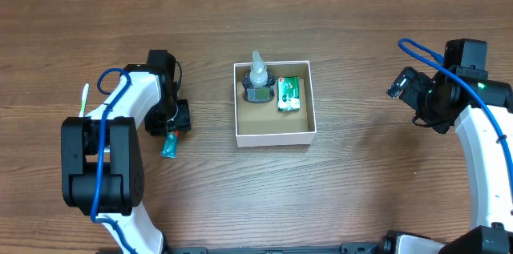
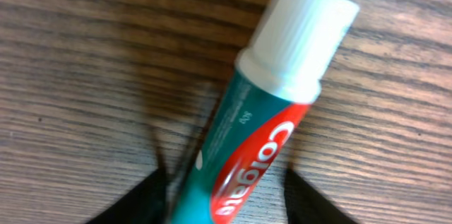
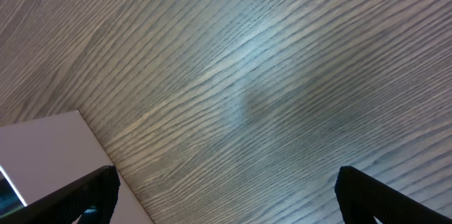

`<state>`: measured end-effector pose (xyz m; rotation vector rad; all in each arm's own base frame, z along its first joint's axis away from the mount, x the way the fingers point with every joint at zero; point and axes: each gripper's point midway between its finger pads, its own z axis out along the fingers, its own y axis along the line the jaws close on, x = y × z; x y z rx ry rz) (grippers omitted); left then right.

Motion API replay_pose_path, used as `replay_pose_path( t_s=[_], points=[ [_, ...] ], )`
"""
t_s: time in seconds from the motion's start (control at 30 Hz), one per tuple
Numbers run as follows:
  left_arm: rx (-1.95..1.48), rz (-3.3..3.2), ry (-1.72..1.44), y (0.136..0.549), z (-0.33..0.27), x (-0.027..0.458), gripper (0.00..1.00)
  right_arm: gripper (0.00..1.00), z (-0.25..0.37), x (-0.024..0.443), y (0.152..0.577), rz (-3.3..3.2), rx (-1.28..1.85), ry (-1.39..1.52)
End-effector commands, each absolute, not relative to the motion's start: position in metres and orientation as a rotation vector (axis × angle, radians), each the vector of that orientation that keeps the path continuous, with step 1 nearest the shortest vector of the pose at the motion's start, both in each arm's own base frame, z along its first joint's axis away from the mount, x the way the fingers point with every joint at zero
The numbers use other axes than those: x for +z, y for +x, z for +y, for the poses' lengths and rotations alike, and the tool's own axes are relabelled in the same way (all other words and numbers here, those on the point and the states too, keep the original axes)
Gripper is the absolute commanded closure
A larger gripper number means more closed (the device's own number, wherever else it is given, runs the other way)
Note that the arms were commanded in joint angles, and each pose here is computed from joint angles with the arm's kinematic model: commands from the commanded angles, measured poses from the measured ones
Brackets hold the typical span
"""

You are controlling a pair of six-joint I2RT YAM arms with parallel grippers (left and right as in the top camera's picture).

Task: Pack container
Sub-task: 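Move the left gripper to the Colgate toothpaste tube and grasp it, then carry the toothpaste tube into the box and release it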

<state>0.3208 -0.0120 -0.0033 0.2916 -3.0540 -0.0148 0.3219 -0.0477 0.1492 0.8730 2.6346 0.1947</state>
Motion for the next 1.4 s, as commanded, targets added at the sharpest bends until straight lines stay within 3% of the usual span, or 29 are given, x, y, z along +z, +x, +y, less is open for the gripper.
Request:
replay_pose_path(
  t_s=[0.0, 0.1, 0.47, 0.63, 0.9, 1.03, 1.23, 1.37],
  points=[
    [0.016, -3.028, 0.28, 0.32, -0.015, -0.012, 0.58, 0.0, -0.049, 0.15, 0.321, 2.629, 0.185, 0.867],
    [0.021, -3.029, 0.281, 0.32, -0.015, -0.012, 0.73, 0.0, -0.047, 0.15, 0.322, 2.631, 0.199, 0.864],
    [0.027, -3.049, 0.282, 0.327, -0.016, -0.008, 0.96, 0.0, -0.047, 0.15, 0.322, 2.631, 0.199, 0.864],
    [0.113, -3.065, 0.274, 0.34, -0.025, 0.009, 0.96, 0.0, -0.047, 0.15, 0.322, 2.631, 0.199, 0.865],
    [0.343, -3.126, 0.147, 0.371, -0.056, 0.099, 0.96, 0.0, -0.047, 0.15, 0.322, 2.631, 0.198, 0.864],
    [0.457, -3.263, -0.099, 0.38, -0.091, 0.159, 0.96, 0.0, -0.047, 0.15, 0.322, 2.631, 0.197, 0.864],
    [0.348, -3.532, -0.802, 0.372, -0.158, 0.243, 0.96, 0.0, -0.048, 0.15, 0.322, 2.63, 0.193, 0.865],
    [0.255, -3.472, -1.403, 0.35, -0.212, 0.269, 0.96, 0.0, -0.048, 0.15, 0.322, 2.63, 0.193, 0.865]
  ],
)
